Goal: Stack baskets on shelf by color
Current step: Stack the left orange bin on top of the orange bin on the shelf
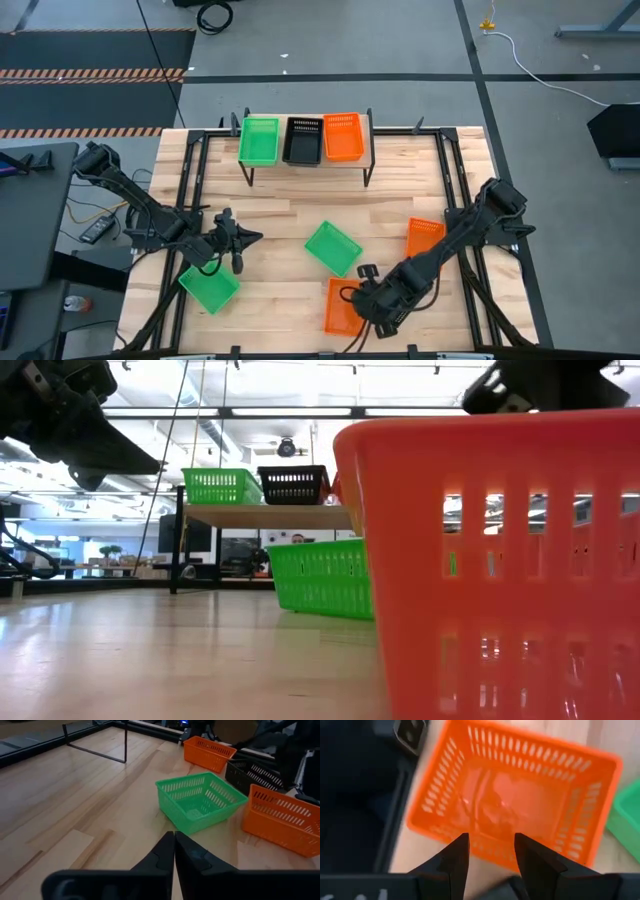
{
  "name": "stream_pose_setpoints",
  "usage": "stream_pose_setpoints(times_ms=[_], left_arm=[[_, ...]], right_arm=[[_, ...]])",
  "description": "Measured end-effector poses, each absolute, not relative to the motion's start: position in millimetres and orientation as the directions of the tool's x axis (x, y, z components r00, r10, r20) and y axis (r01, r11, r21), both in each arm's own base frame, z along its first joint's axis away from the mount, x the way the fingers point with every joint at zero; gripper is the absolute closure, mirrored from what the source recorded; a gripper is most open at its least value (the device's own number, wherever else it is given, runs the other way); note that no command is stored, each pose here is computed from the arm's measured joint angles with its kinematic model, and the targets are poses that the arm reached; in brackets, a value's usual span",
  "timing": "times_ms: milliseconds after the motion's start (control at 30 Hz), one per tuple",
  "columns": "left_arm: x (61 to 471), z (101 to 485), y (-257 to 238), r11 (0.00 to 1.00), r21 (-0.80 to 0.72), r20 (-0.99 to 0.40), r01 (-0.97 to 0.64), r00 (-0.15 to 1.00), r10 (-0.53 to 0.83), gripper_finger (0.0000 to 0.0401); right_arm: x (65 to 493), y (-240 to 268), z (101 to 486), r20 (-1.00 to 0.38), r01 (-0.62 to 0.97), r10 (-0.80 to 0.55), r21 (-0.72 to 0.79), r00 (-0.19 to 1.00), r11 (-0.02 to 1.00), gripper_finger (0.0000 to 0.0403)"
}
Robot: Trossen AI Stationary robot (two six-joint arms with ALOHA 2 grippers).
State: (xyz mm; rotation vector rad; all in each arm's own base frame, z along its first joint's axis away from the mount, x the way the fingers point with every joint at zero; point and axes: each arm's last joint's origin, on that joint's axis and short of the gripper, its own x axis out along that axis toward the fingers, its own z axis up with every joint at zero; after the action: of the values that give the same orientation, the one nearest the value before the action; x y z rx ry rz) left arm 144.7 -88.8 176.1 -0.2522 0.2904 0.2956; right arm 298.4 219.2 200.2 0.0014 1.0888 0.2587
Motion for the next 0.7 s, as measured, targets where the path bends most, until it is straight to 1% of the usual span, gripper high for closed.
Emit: stream_pose_setpoints(times_ms=[133,267,400,567,700], left_arm=[[145,176,-89,0.924,-0.197,-0.313,-0.327,0.915,0.256,0.0383],[145,176,-88,0.923,-0.198,-0.312,-0.329,0.914,0.259,0.0387],[145,176,-88,0.917,-0.217,-0.313,-0.334,0.914,0.259,0.0388],[144,175,-88,0.912,-0.228,-0.318,-0.341,0.911,0.261,0.0382],[144,174,-88,0.914,-0.216,-0.325,-0.343,0.908,0.264,0.0383]], right_arm=[[300,225,198,-0.866,-0.245,0.247,0.150,0.435,0.958,0.0239],[295,228,193,-0.885,-0.307,0.232,0.108,0.403,0.945,0.0239],[291,232,193,-0.884,-0.366,0.215,0.053,0.415,0.929,0.0239],[288,236,194,-0.884,-0.398,0.222,0.044,0.412,0.916,0.0239],[286,239,194,-0.878,-0.429,0.209,0.005,0.430,0.903,0.0239]])
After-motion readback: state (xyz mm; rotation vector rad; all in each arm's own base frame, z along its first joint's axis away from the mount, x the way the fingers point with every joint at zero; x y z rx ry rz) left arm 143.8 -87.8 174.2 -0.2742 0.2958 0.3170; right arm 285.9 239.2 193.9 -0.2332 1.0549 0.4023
